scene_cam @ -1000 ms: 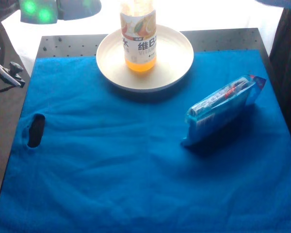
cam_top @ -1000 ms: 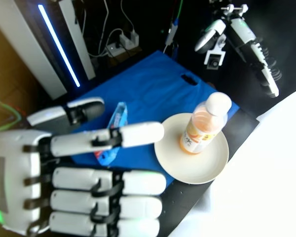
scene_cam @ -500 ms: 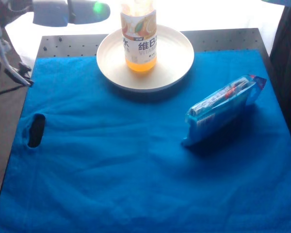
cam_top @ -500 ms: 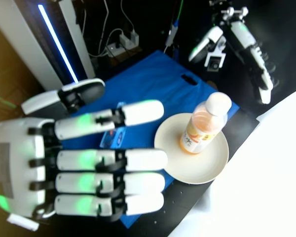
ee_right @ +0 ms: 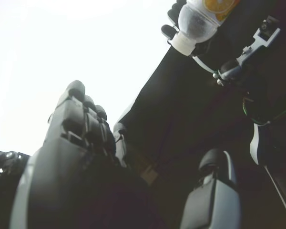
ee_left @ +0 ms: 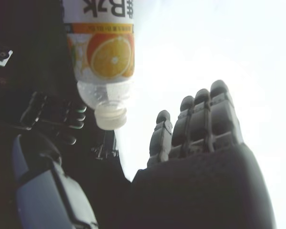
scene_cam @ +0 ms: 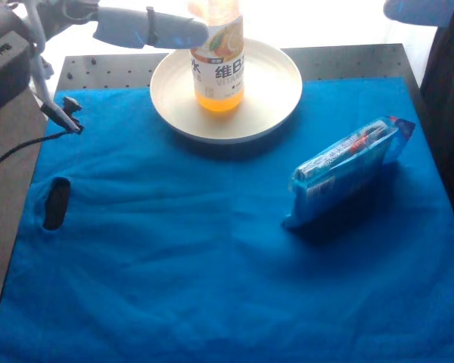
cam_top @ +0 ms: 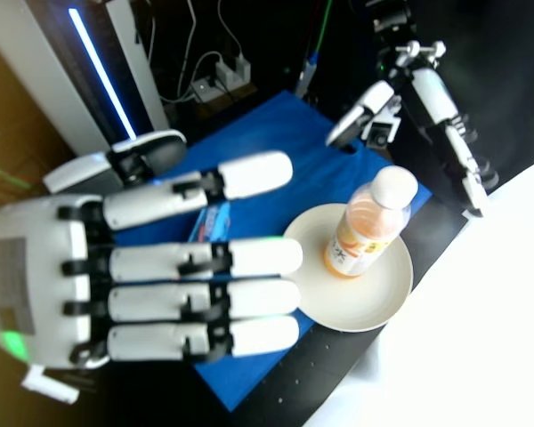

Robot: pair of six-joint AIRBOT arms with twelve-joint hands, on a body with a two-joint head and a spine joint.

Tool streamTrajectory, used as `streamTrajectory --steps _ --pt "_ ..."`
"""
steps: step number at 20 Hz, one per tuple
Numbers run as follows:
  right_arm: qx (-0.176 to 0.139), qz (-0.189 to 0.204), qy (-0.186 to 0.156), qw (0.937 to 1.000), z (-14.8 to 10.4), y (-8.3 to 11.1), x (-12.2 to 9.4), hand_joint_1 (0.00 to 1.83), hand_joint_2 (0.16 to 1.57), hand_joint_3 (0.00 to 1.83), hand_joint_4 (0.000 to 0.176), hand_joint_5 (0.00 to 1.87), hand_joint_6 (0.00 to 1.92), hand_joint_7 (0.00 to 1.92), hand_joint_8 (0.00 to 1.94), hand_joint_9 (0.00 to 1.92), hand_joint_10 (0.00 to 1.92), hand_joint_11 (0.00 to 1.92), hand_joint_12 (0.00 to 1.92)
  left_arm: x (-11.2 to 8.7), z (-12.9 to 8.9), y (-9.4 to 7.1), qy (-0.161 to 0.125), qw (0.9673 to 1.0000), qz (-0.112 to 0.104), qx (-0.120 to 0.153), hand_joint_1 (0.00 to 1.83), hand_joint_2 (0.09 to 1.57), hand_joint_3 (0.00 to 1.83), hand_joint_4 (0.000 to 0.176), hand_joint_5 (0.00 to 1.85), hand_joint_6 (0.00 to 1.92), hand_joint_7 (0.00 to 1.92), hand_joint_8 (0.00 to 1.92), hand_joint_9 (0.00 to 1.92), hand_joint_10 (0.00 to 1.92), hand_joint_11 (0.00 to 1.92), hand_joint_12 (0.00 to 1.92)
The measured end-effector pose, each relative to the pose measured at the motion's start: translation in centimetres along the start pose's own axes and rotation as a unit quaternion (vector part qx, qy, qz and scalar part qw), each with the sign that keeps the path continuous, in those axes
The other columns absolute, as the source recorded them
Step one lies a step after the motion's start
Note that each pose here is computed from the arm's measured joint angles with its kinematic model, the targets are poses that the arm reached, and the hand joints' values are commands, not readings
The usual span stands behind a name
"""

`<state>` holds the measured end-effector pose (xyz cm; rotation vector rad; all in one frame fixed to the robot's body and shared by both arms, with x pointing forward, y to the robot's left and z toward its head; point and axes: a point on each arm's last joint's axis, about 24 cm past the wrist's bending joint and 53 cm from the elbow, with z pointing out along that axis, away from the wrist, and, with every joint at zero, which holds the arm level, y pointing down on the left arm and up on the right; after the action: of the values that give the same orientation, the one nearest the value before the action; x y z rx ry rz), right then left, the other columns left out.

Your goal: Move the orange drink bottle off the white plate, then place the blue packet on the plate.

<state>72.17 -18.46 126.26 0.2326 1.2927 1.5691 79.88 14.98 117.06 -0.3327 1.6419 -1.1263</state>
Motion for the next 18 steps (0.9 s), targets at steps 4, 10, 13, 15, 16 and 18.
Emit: streamTrajectory --steps 4,10,13,15,16,18 --pt "-0.013 -0.002 0.014 0.9998 0.8 0.8 1.1 0.71 0.75 0.0 0.176 0.0 0.0 0.07 0.01 0.03 0.0 0.0 0.16 2.4 1.3 0.9 0.021 0.9996 0.006 -0.019 0.53 0.61 0.0 0.142 0.0 0.0 0.0 0.0 0.0 0.0 0.0 0.0" --pt "-0.042 -0.01 0.03 0.9986 1.5 2.7 1.9 0.72 0.8 0.0 0.154 0.0 0.0 0.03 0.0 0.06 0.0 0.0 0.65 3.0 2.5 1.5 0.026 0.9991 -0.002 -0.034 0.52 0.61 0.0 0.143 0.0 0.0 0.0 0.0 0.0 0.0 0.0 0.0" --pt "-0.043 -0.008 0.031 0.9986 1.5 2.7 2.1 0.75 0.81 0.0 0.154 0.0 0.0 0.02 0.0 0.07 0.0 0.0 0.65 3.9 2.8 1.4 0.034 0.9988 -0.004 -0.033 0.46 0.58 0.0 0.164 0.0 0.0 0.0 0.0 0.0 0.0 0.0 0.0" --pt "-0.042 -0.008 0.031 0.9986 1.5 2.7 2.1 0.75 0.79 0.0 0.175 0.0 0.0 0.04 0.0 0.05 0.0 0.0 0.59 3.8 2.9 1.1 0.033 0.9989 -0.004 -0.031 0.44 0.6 0.0 0.153 0.0 0.0 0.0 0.0 0.0 0.0 0.0 0.0" --pt "-0.042 -0.007 0.031 0.9986 1.5 2.7 2.1 0.75 0.79 0.0 0.172 0.0 0.0 0.05 0.0 0.07 0.01 0.0 0.48 3.7 2.9 1.0 0.032 0.9991 -0.005 -0.029 0.45 0.6 0.0 0.149 0.0 0.0 0.01 0.0 0.0 0.0 0.0 0.0" --pt "-0.043 -0.007 0.031 0.9986 1.5 2.8 2.1 0.74 0.8 0.0 0.176 0.0 0.0 0.05 0.0 0.07 0.01 0.0 0.53 3.6 3.0 1.1 0.032 0.999 -0.003 -0.03 0.49 0.61 0.01 0.148 0.0 0.0 0.02 0.01 0.0 0.0 0.0 0.0"
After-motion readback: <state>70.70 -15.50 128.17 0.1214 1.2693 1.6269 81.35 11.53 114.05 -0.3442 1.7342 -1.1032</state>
